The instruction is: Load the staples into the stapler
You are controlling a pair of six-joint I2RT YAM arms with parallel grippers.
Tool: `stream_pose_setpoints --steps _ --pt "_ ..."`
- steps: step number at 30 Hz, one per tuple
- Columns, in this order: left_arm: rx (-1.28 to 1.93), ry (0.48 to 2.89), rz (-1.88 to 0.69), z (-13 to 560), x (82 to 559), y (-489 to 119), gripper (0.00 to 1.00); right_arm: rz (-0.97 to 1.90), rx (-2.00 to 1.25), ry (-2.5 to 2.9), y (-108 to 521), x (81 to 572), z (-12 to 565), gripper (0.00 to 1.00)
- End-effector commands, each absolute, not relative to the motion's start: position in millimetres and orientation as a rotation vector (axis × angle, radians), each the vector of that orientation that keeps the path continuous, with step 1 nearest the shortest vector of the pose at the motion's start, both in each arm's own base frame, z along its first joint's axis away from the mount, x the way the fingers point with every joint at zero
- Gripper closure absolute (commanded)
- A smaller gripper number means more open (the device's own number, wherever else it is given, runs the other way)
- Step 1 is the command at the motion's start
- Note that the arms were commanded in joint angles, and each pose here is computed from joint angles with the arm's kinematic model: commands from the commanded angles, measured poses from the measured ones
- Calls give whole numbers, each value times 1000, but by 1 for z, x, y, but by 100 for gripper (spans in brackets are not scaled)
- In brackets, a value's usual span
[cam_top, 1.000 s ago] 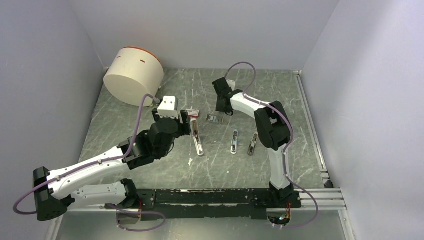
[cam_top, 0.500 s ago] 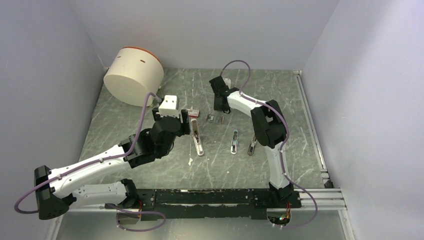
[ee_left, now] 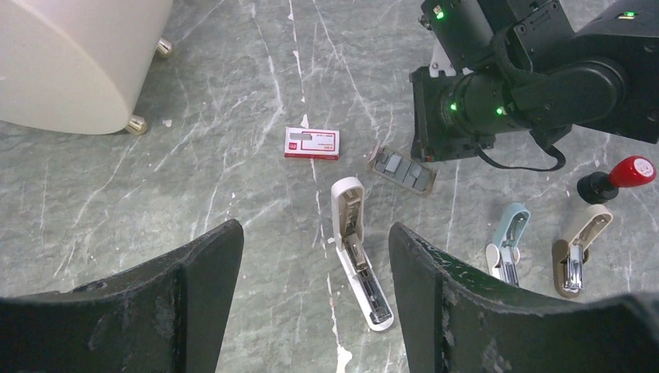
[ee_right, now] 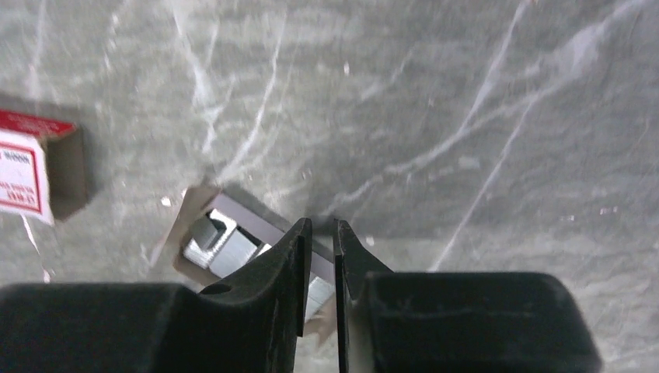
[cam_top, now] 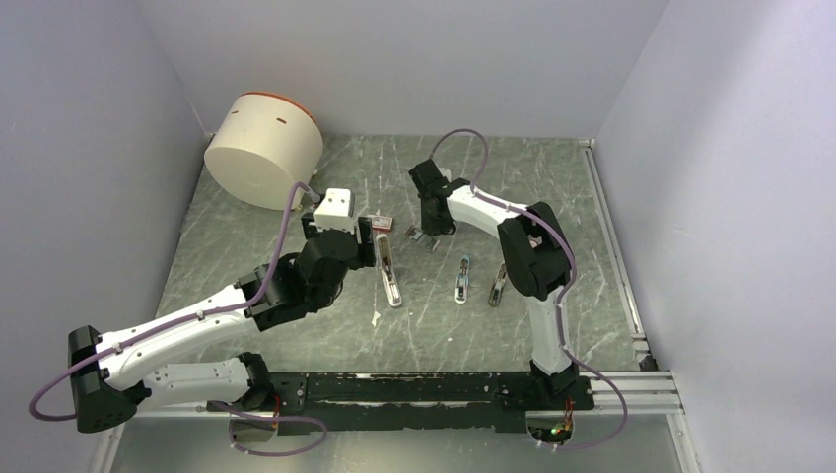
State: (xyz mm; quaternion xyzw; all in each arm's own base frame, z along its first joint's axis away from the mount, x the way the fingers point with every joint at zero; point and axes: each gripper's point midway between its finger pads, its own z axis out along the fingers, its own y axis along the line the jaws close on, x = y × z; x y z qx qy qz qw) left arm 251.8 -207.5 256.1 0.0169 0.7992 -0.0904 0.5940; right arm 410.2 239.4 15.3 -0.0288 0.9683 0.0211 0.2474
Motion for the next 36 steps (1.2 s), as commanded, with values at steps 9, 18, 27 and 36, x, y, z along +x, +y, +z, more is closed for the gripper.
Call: stream_pose_setpoints --steps 9,18,27,36 --pt "1 1838 -227 268 253 -203 27 68 -158 2607 235 395 49 73" --pt "-39 1820 -210 272 252 -192 26 166 -383 2532 248 394 65 61" --pt "-70 1807 -198 273 252 -185 26 233 -580 2543 271 376 50 62" --pt "-61 1816 -177 269 253 -186 27 188 -608 2575 271 372 37 69"
